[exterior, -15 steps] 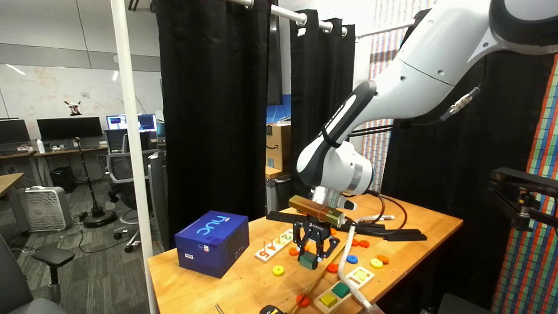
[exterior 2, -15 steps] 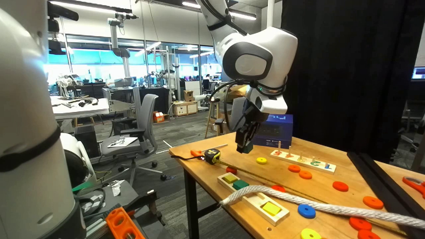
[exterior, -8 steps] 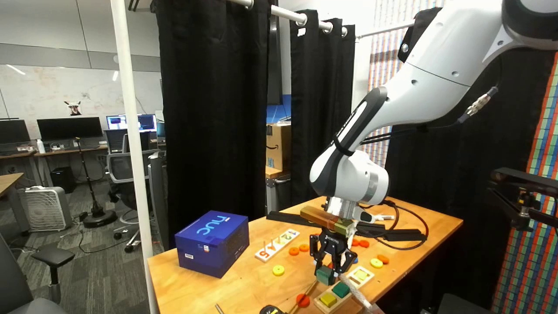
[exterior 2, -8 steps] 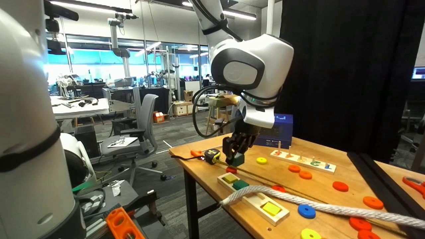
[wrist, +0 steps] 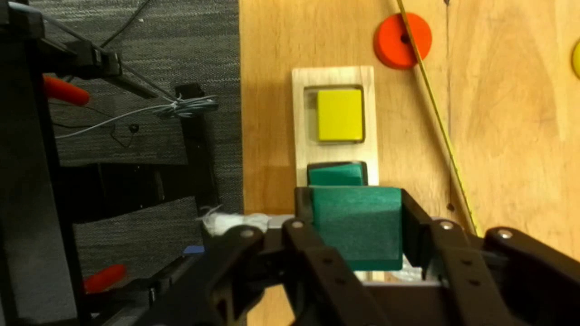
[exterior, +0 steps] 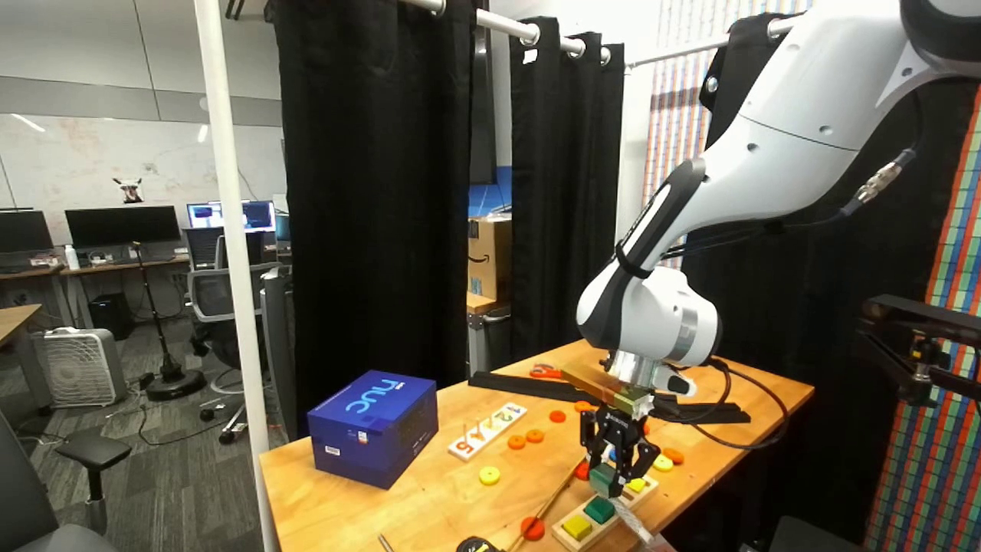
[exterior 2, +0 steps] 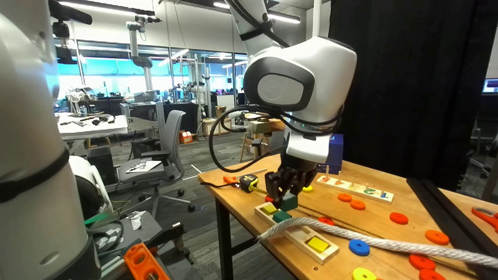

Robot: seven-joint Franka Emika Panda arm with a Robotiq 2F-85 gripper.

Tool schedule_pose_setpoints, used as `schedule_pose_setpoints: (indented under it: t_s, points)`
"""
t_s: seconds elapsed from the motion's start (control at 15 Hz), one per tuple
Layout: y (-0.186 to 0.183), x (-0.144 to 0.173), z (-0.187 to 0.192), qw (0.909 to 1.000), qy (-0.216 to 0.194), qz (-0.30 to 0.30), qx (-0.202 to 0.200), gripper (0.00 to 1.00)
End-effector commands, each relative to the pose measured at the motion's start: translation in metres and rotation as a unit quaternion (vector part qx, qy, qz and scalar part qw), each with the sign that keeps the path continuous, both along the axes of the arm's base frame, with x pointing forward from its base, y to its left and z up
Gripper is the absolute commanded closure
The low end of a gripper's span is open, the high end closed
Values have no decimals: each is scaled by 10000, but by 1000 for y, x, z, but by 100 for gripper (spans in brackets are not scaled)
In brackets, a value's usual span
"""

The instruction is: Put the square on the wooden object.

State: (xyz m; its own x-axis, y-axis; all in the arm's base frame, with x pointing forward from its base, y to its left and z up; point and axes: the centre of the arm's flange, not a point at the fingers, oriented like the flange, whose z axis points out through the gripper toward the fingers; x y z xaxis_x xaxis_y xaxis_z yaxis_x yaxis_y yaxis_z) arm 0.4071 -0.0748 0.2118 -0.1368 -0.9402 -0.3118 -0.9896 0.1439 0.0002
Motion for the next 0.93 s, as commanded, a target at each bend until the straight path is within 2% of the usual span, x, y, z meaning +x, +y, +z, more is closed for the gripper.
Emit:
schedule_pose_setpoints:
  t_s: [0.0,0.2,0.87]
  points:
    - [-24,-18,6,9988,-192,-427,-130,79]
    - [-34,-16,5,9985,-203,-483,-169,79]
    - [-28,-4,0,9989,-181,-353,-268,79]
